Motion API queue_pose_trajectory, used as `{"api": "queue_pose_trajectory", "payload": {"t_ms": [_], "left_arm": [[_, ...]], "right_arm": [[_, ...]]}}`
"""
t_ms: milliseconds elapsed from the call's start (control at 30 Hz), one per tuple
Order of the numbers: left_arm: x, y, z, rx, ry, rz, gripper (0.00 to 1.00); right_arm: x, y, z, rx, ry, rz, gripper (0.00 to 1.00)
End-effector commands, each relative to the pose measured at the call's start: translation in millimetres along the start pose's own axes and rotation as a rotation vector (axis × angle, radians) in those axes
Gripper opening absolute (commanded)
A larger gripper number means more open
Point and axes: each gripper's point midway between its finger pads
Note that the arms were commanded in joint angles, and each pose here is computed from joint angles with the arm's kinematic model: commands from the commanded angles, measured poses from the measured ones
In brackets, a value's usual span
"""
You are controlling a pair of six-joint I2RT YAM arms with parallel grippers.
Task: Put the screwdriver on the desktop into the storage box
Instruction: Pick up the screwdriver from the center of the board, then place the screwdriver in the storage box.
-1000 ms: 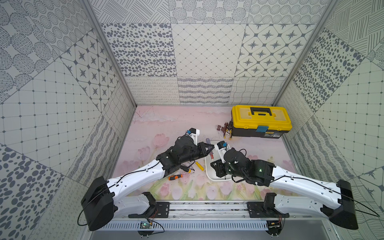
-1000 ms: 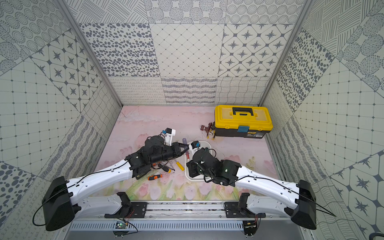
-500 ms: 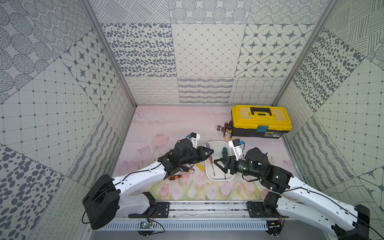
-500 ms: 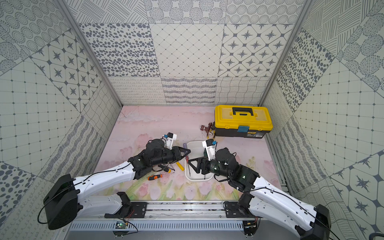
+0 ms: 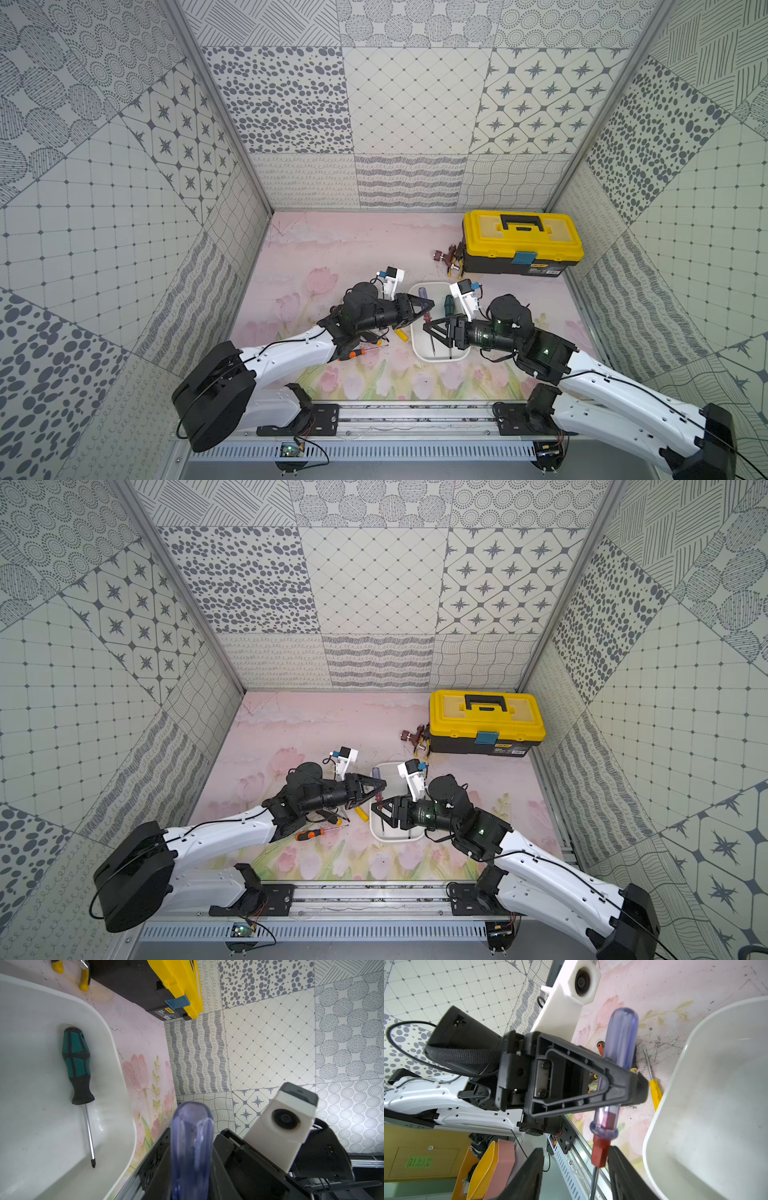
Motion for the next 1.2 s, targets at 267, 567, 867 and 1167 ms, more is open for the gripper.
{"api": "queue_pose_trajectory", "payload": {"t_ms": [267,567,867,1167], "left_arm": [[-44.0,10.6,-8.1,0.031,-0.08,-0.181,0.0],[5.5,13.4,12.9,-0.094,-0.088,0.112,0.51],[102.4,125.6,60.9,-0.471,-0.205,0.949,0.6],[153.6,150.1,44.9,-0.415,-0.178,1.128,0.62]], "right_arm": [[-3.6,-10.0,0.1,0.014,-0.006,0.005,0.16],[-20.2,-0.7,6.3,-0.001,0.015,-0.125,0.0],[-100.9,-5.2,-33.0,0.216,-0.033,-0.54,0.0],[-131.0,-33.2,-30.1,0.284,-0.023,-0.669,0.0]]}}
Point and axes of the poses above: each gripper's point midway between its finger pads, its own y axis back along the fingers, its own x axis along the line the jaws close on, z = x × y, and after that the axes turned 13 degrees about y, right-handed
